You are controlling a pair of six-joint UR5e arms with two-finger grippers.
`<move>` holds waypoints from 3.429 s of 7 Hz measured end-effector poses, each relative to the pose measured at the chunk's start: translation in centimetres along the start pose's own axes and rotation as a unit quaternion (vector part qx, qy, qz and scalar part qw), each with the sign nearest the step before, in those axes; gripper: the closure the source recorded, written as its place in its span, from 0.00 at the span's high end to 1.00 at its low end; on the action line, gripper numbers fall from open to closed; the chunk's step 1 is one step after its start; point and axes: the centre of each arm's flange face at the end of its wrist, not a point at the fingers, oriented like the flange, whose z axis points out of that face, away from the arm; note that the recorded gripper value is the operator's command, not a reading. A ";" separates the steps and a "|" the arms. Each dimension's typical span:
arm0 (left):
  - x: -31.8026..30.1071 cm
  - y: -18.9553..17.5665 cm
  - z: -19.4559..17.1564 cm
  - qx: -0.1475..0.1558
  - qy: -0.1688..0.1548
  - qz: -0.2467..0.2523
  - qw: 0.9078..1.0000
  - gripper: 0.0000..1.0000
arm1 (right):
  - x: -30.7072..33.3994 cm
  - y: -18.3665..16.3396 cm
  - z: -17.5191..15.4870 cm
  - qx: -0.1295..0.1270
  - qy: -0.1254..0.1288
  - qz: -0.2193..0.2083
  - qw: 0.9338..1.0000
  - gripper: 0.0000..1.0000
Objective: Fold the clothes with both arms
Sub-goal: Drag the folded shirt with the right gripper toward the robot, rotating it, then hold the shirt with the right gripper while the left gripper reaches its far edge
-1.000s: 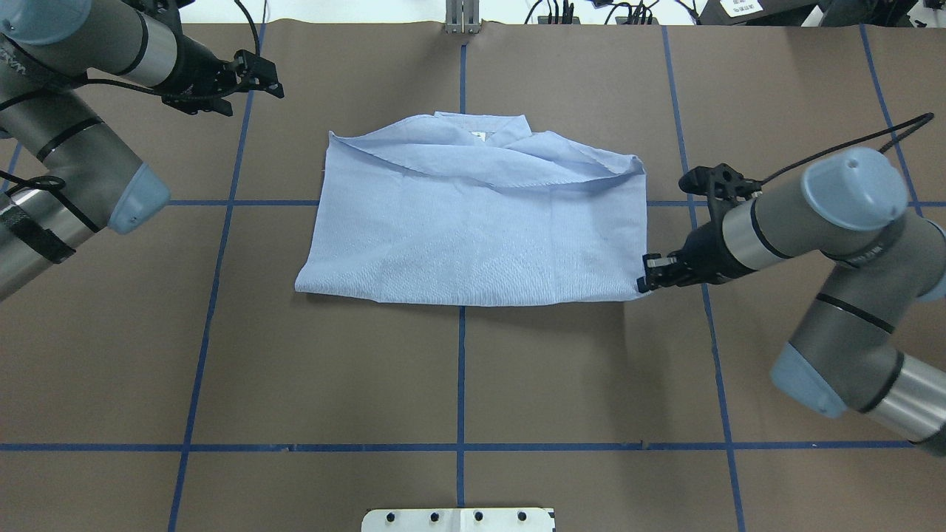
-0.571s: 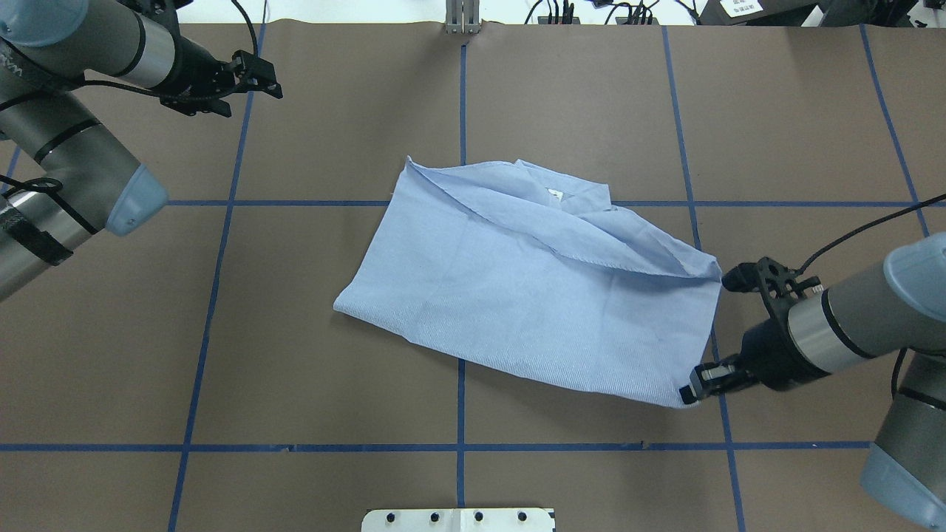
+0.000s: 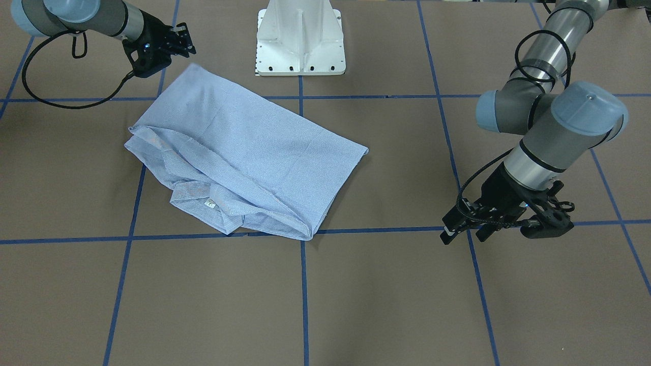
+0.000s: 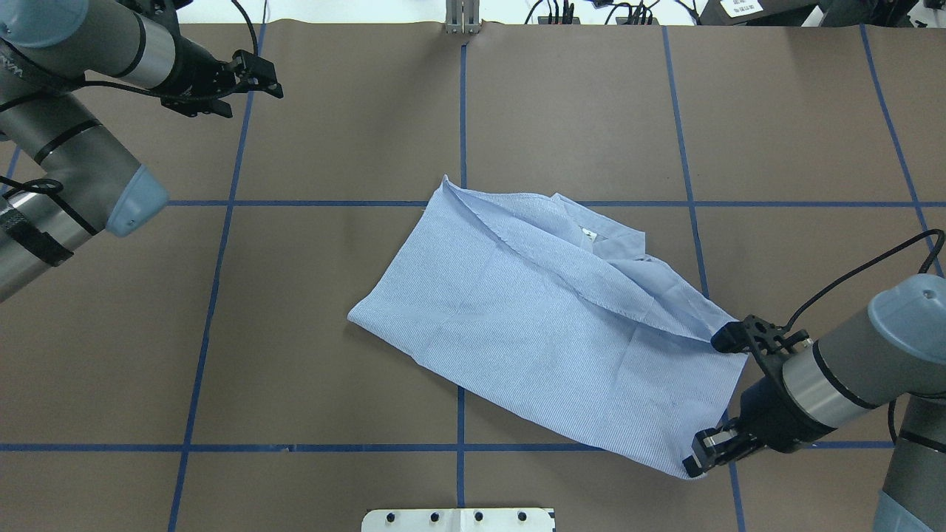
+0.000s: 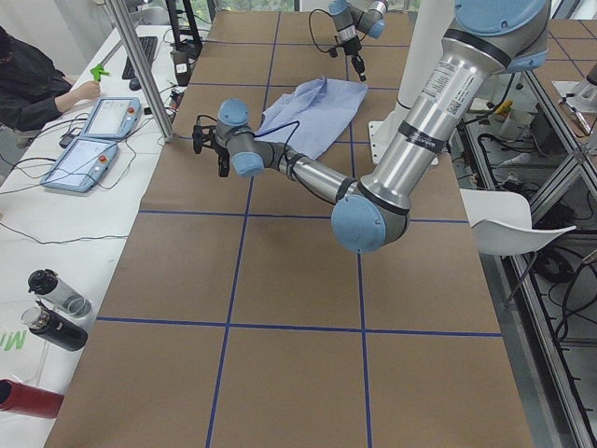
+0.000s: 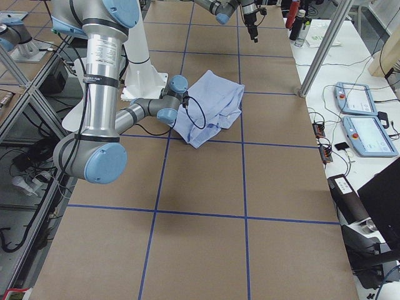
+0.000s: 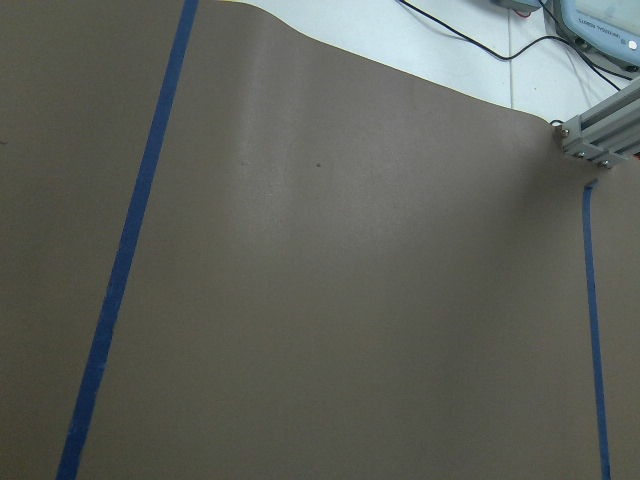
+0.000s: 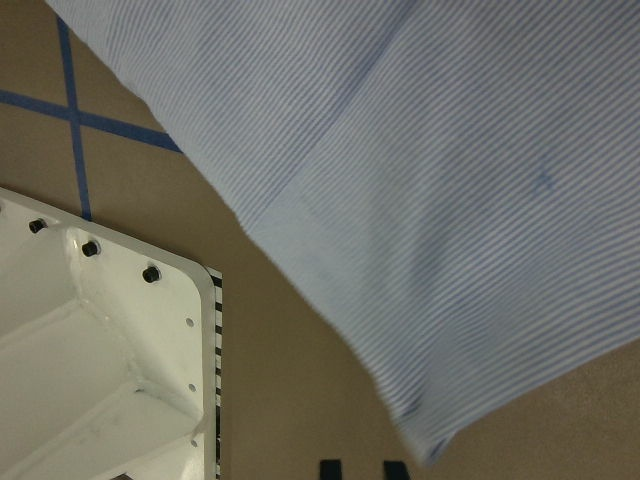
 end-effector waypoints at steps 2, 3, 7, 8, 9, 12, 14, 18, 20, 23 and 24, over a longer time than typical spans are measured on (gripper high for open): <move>2.4 5.2 0.7 -0.027 0.020 -0.006 0.999 0.99 | -1.9 -3.5 -2.0 0.105 0.001 -0.009 0.994 1.00; 4.1 9.4 1.1 -0.045 0.032 -0.020 0.998 0.99 | -3.2 -5.6 -3.6 0.172 0.002 -0.016 0.985 1.00; 9.2 23.6 4.2 -0.079 -0.009 -0.090 0.993 0.89 | -5.4 -9.6 -9.1 0.287 -0.009 -0.022 0.958 1.00; 9.9 25.3 4.1 -0.082 -0.034 -0.095 0.992 0.86 | -5.4 -9.8 -9.4 0.293 -0.008 -0.021 0.956 1.00; 10.1 26.8 4.4 -0.085 -0.054 -0.095 0.990 0.83 | -5.3 -9.8 -9.5 0.295 -0.008 -0.020 0.955 1.00; 9.2 29.4 6.9 -0.089 -0.088 -0.089 0.988 0.64 | -5.2 -10.0 -9.5 0.296 -0.006 -0.018 0.955 1.00; 8.5 29.6 7.8 -0.088 -0.100 -0.090 0.987 0.29 | -5.1 -10.0 -9.5 0.296 -0.006 -0.018 0.955 1.00; 8.6 29.3 7.1 -0.087 -0.095 -0.090 0.988 0.00 | -4.7 -10.3 -9.2 0.295 -0.002 -0.015 0.955 1.00; 9.1 25.9 4.8 -0.065 -0.090 -0.099 0.989 0.00 | -4.5 -10.4 -9.2 0.295 0.000 -0.013 0.955 1.00; 9.4 15.3 6.4 -0.003 -0.093 -0.089 0.992 0.00 | -4.4 -10.4 -9.3 0.296 0.000 -0.012 0.955 1.00; 9.8 12.1 8.9 0.014 -0.078 -0.085 0.993 0.00 | -4.4 -10.5 -9.4 0.299 0.000 -0.012 0.954 1.00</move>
